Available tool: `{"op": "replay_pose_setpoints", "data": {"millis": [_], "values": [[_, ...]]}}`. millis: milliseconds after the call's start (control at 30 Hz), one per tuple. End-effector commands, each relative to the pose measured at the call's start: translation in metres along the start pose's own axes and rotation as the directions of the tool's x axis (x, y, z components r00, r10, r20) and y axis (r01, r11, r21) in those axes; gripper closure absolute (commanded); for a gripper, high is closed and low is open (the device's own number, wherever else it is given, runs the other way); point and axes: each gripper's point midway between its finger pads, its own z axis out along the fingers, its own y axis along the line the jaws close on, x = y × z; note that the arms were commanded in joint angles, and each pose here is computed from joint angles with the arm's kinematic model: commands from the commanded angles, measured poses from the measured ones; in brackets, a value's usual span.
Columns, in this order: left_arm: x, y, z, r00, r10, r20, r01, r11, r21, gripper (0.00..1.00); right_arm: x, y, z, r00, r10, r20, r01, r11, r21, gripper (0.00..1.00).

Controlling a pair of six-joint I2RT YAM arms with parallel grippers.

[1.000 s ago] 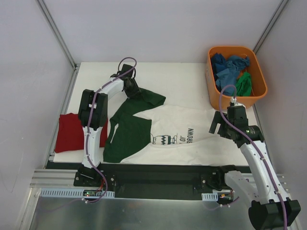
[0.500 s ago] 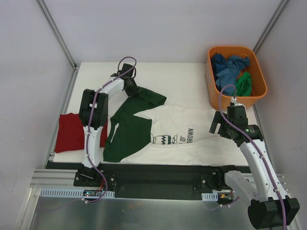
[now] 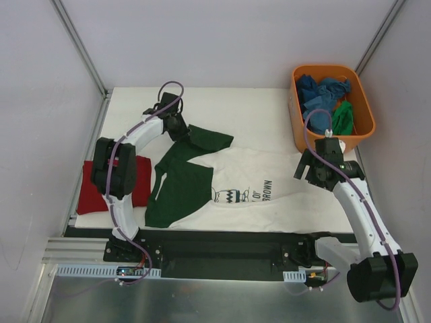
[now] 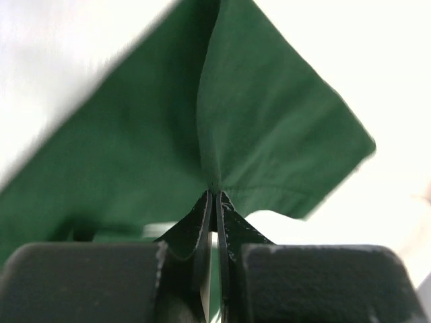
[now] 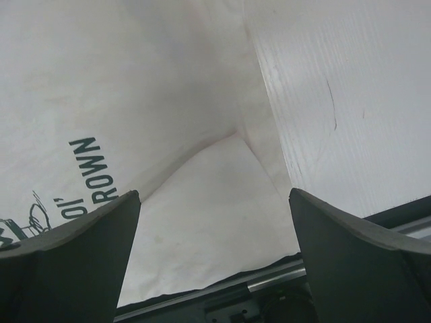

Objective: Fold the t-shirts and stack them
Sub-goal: Fold the tshirt

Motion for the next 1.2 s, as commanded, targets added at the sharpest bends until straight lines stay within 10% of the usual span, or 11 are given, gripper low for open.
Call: {"op": "replay_pose_setpoints", "data": {"millis": [0, 500, 1167], "values": [[0.007, -0.009, -0.07, 0.996, 0.042, 0.078, -0.049, 0.996, 0.081, 1.0, -0.047, 0.007, -0.007, 0.99, 0.1, 0.098, -0.104, 0.994, 0.034, 0.03], [0.104, 0.051, -0.161, 0.991, 0.033, 0.133, -0.058, 0.98, 0.19, 1.0, -0.09, 0.03, 0.054, 0.987, 0.124, 0.101, -0.155, 0.896, 0.416, 0.03], [0.152, 0.069, -0.207, 0.991, 0.036, 0.131, -0.071, 0.959, 0.275, 1.0, -0.087, 0.055, 0.095, 0.997, 0.079, 0.026, -0.081, 0.831, 0.55, 0.03]]}}
